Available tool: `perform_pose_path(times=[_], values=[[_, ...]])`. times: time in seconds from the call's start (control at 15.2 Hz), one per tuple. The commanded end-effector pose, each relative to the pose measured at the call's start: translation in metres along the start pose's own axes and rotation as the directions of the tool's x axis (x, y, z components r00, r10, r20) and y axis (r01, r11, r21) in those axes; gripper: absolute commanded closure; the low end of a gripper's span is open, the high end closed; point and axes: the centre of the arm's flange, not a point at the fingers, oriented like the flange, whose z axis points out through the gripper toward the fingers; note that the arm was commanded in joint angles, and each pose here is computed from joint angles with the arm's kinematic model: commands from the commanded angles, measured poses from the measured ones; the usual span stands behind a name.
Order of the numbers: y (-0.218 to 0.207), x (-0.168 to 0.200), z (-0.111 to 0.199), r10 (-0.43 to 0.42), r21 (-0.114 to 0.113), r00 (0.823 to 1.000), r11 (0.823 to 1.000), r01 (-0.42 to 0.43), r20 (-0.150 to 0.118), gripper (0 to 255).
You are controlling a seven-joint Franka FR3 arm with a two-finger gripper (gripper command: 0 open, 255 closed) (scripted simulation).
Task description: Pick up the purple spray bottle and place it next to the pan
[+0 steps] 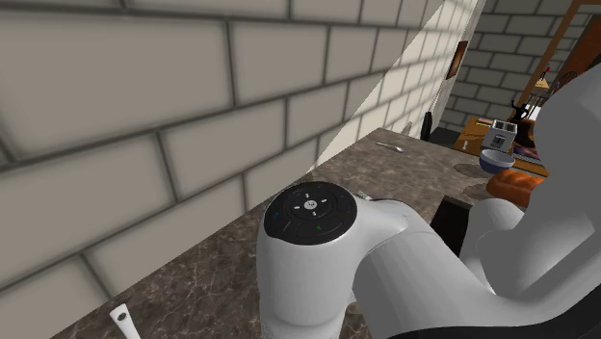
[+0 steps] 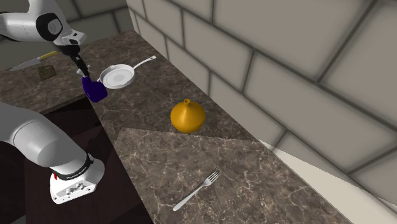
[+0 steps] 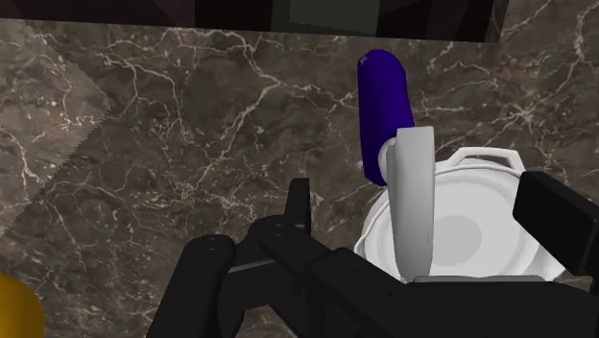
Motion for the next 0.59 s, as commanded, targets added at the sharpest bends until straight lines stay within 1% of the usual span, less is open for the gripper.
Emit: perform_pose_path(times=[0.0,0.2,0.53], values=[[0.0,0.0,-0.013,0.0,0.0,1.0,1.0,0.0,0.0,0],[0.0,0.0,-0.05,0.0,0.0,1.0,1.0,0.0,0.0,0],[0.0,0.0,-0.05,0.0,0.0,1.0,1.0,0.0,0.0,0]])
